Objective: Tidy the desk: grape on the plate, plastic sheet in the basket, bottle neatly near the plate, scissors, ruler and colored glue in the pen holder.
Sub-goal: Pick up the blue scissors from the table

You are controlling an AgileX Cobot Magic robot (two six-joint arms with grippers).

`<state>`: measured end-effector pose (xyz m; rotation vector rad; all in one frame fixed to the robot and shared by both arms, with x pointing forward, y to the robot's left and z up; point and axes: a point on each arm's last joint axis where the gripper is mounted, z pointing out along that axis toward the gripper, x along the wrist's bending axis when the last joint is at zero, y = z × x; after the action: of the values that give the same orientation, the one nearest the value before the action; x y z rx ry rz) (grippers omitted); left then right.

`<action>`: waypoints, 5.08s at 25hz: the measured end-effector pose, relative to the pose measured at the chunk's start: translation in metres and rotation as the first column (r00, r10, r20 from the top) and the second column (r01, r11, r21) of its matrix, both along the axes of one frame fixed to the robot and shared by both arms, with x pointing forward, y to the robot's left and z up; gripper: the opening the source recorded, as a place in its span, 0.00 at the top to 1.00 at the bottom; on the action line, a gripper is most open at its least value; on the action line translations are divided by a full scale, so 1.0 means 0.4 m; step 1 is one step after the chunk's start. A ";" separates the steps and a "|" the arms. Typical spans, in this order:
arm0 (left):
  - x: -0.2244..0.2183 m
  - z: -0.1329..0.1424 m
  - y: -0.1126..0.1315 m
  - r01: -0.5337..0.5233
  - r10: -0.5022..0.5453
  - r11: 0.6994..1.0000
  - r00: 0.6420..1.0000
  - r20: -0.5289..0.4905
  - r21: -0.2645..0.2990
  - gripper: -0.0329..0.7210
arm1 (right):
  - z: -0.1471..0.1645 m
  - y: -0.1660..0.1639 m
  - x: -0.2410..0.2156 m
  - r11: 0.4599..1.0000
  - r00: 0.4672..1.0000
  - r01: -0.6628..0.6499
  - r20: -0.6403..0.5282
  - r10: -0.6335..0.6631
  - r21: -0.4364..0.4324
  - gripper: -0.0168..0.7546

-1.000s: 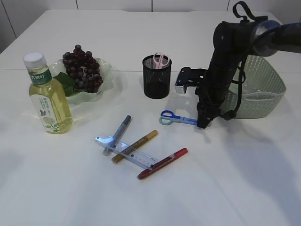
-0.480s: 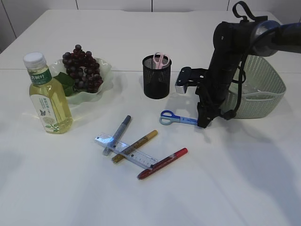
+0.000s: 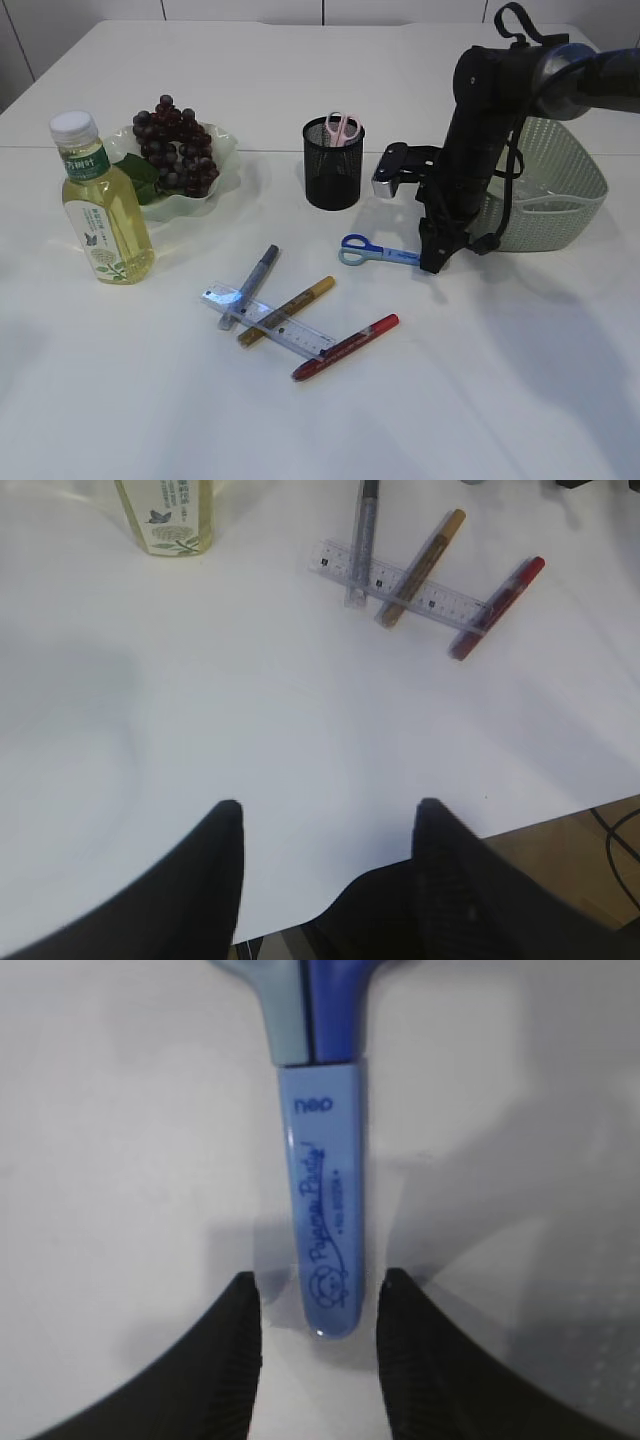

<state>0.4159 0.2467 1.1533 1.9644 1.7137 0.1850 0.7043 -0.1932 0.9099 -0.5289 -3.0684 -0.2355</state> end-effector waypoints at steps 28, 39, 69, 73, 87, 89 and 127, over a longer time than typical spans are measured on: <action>-0.004 0.000 -0.012 0.028 -0.028 1.000 1.000 0.000 0.000 0.45 | -0.002 0.016 -0.002 0.996 0.996 -0.088 0.018 0.088 -0.007 0.56; -0.004 0.000 -0.012 0.028 -0.028 1.000 1.000 0.000 0.000 0.45 | -0.002 0.017 0.007 0.994 0.992 -0.107 0.060 0.107 -0.006 0.56; -0.004 0.000 -0.012 0.028 -0.028 1.000 1.000 0.000 -0.001 0.48 | -0.017 0.018 0.001 0.994 0.993 -0.113 0.021 0.113 -0.002 0.56; -0.004 0.000 -0.012 0.028 -0.028 1.000 1.000 0.000 -0.001 0.48 | -0.017 0.018 0.001 0.994 0.993 -0.113 0.021 0.113 -0.002 0.56; -0.004 0.000 -0.012 0.028 -0.028 1.000 1.000 0.000 -0.001 0.48 | -0.019 0.021 0.000 0.994 0.994 -0.107 0.018 0.107 0.013 0.56; -0.004 0.000 -0.012 0.028 -0.028 1.000 1.000 0.000 -0.001 0.48 | -0.019 0.021 0.000 0.994 0.994 -0.107 0.018 0.107 0.013 0.56; -0.004 0.000 -0.013 0.028 -0.028 1.000 1.000 0.000 -0.002 0.48 | -0.025 0.012 0.007 0.992 0.992 -0.122 0.032 0.123 -0.029 0.71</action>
<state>0.4143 0.2416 1.1533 1.9858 1.6850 0.1726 0.7072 -0.1882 0.9000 -0.3387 -3.1263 -0.2018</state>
